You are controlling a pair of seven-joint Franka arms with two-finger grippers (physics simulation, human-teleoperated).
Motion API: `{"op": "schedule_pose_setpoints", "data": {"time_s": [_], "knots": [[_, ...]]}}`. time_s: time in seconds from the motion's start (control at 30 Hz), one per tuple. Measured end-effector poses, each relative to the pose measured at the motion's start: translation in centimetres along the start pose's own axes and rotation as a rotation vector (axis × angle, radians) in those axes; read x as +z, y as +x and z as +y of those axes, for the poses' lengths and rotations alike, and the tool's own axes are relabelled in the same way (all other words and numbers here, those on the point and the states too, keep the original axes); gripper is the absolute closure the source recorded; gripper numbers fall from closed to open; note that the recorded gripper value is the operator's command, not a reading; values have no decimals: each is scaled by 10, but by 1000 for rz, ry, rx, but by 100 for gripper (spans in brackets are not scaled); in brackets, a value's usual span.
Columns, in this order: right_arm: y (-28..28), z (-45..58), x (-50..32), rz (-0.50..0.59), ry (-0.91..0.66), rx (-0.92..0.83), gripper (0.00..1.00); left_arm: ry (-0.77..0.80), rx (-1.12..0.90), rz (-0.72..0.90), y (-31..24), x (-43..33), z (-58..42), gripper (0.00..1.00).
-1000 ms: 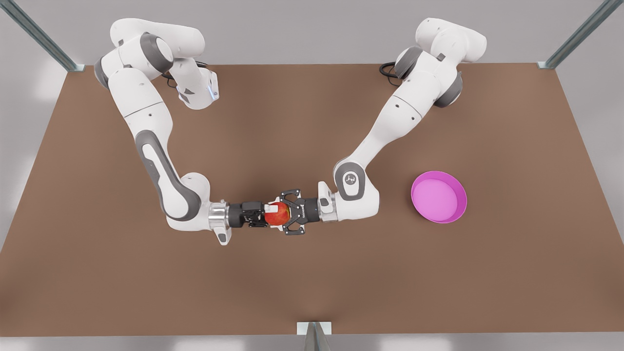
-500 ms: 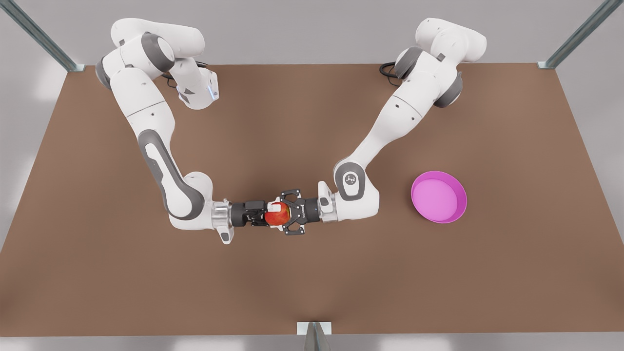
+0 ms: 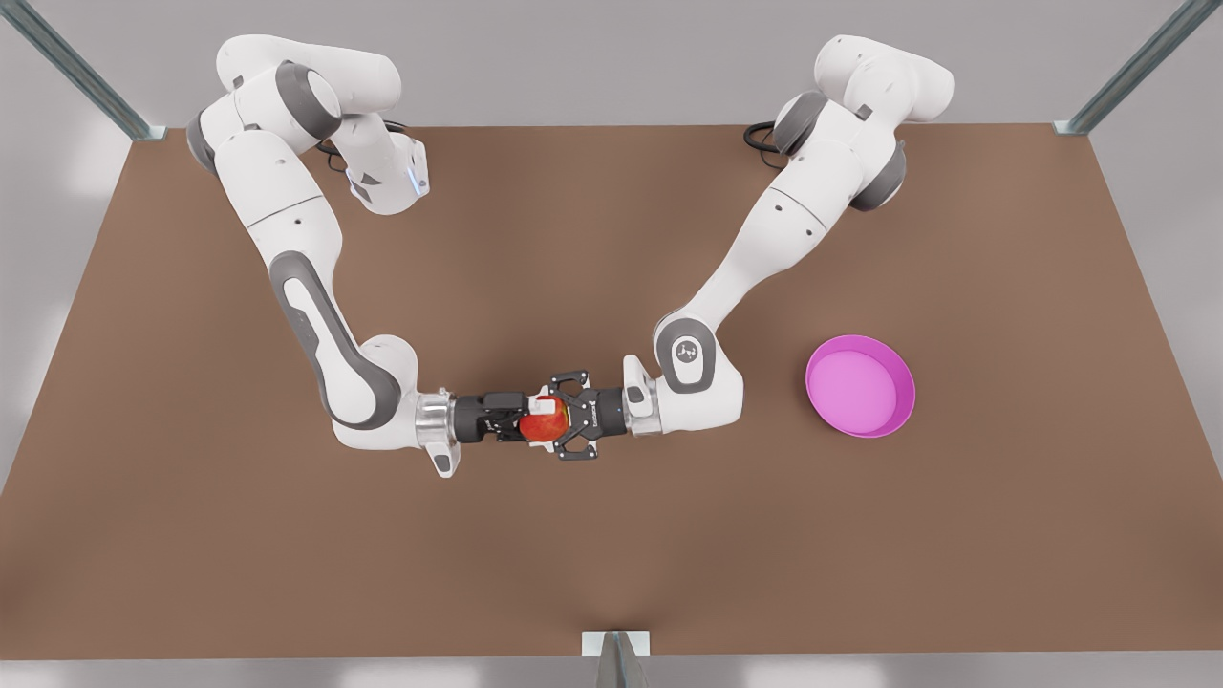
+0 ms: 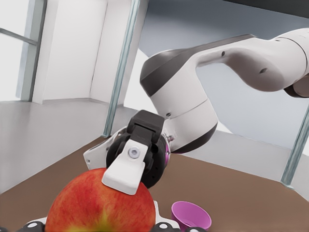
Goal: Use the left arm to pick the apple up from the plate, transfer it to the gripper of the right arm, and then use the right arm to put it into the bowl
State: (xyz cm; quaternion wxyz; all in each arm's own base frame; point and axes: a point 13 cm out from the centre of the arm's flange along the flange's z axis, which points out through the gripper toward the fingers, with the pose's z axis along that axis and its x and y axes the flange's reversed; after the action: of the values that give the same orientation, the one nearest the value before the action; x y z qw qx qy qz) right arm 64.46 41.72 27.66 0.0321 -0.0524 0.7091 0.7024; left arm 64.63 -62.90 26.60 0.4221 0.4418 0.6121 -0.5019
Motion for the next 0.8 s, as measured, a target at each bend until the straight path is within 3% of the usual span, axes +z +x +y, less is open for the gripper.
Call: {"op": "schedule_pose_setpoints", "data": {"time_s": [0.03, 0.1, 0.67, 0.8], "knots": [[0, 0, 0, 0, 0, -1, 25, 1, 1, 0, 0, 0, 0, 10], [-1, 1, 0, -1, -1, -2, 26, 4, 2, 2, 0, 2, -3, 1], [0, 3, 2, 1, -1, -8, 27, -6, -27, 33, 16, -11, 0, 1], [-2, 18, 2, 2, -19, -18, 27, -18, -122, 54, 41, -65, -1, 1]]}}
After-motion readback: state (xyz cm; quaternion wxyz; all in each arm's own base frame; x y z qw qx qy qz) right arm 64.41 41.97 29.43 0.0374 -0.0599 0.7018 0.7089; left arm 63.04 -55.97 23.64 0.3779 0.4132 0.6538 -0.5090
